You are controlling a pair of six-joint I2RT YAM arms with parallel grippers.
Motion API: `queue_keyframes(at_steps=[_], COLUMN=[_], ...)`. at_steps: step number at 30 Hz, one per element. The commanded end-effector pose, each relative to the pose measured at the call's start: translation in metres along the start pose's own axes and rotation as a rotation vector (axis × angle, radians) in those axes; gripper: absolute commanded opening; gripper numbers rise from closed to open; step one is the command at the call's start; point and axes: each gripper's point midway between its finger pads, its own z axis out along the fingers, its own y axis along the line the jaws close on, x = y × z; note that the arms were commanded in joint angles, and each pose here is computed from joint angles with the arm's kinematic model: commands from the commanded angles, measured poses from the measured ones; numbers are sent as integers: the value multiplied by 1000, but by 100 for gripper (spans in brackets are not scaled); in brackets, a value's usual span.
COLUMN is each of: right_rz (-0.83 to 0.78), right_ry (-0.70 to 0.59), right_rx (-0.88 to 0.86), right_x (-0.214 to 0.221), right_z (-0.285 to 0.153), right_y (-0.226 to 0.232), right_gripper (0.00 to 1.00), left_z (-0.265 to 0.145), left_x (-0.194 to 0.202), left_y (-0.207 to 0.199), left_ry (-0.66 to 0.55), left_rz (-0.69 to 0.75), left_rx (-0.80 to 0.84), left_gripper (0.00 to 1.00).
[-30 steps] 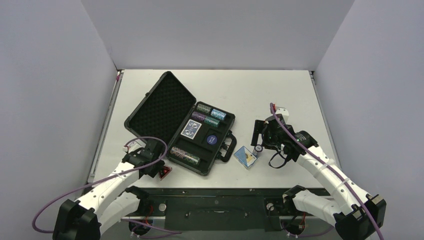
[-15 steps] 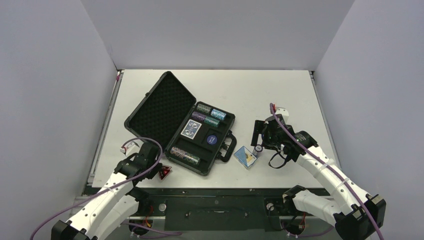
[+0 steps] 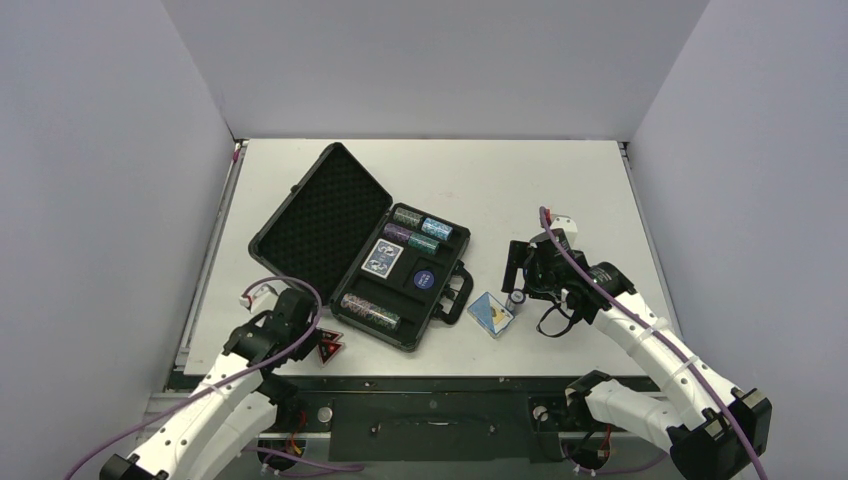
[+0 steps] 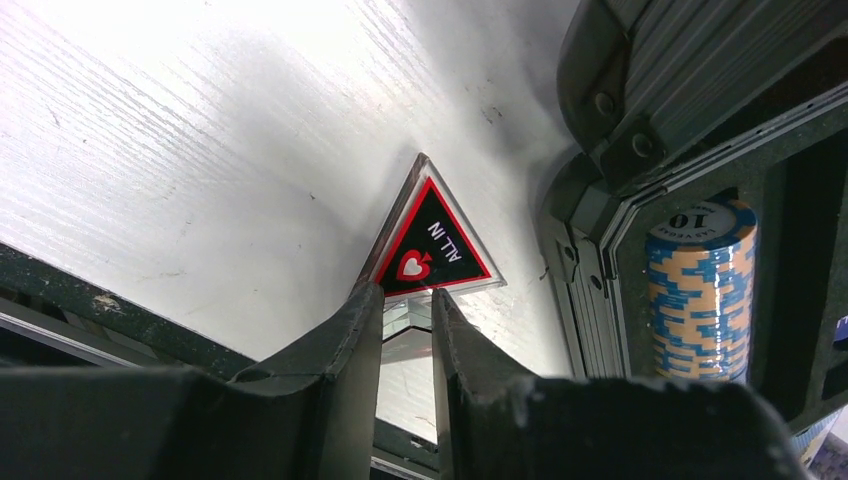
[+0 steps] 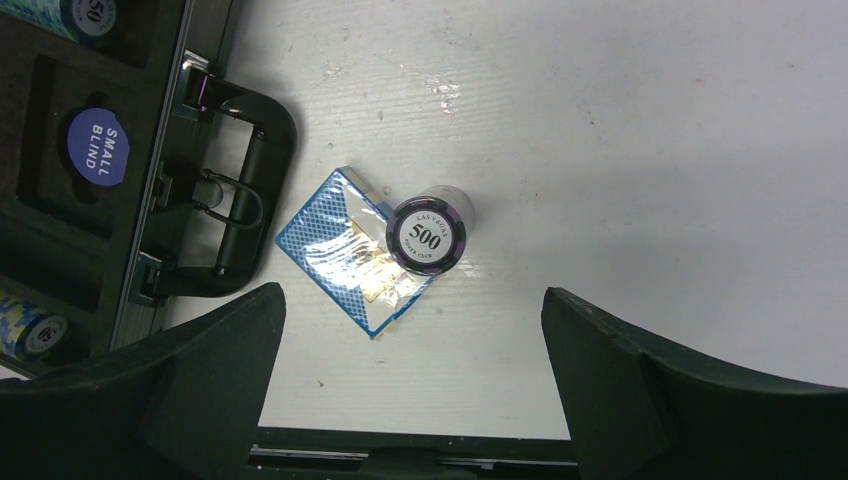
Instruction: Pack up texas hold em set
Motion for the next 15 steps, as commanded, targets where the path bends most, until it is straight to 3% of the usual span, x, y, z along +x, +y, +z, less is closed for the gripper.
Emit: queue_keyframes(at_steps=[1,2,7,9,11,15], right_rz=[7,8,7,6,5,4], right_ry=[-34,-35,-37,-37,-36,-40], right_rx=[-6,-6,-5,-2,-1,2], right_x=[-6,-6,-5,-5,-4,-3], right_z=[-1,-1,-1,-1,-1,-1], right_y=[-1,-1,-2,-2,-3,-5], right_gripper=[95,95,95,95,95,96], left_z=[-12,-10,-5,-7,-9,-16], left_x=[-7,-5,3,1,-1,-7], left_y=[-14,-15,-10,-13,-16,-27], left_ry=[-3,3,41,37,32,24], left_rz=[22,34,50,58,58,72], left_rx=[57,62,32,35,45,84], left_gripper=[0,3,55,66,73,76])
